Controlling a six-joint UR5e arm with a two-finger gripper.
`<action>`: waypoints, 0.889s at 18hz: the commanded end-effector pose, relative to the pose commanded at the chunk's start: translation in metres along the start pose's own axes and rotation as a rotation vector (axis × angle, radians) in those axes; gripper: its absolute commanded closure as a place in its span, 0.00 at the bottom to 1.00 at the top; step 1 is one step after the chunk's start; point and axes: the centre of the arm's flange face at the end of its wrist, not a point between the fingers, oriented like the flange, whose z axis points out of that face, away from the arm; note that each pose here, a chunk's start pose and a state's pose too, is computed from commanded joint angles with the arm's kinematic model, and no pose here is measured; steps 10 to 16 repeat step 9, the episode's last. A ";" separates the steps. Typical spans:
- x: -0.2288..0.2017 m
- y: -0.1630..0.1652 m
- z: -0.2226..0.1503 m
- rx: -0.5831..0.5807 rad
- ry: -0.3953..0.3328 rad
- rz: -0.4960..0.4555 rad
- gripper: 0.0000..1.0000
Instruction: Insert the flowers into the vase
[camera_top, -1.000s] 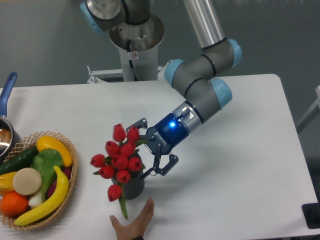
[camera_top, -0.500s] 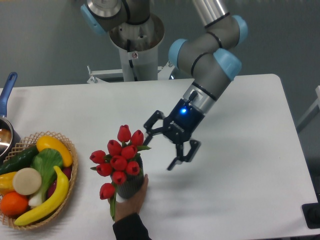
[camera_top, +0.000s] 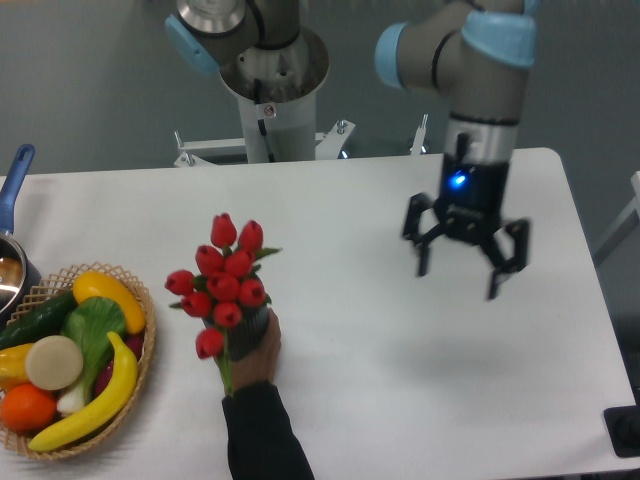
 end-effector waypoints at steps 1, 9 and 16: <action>-0.001 0.001 -0.006 -0.015 0.025 0.054 0.00; -0.004 0.021 -0.029 -0.042 0.113 0.166 0.00; -0.004 0.021 -0.029 -0.042 0.113 0.166 0.00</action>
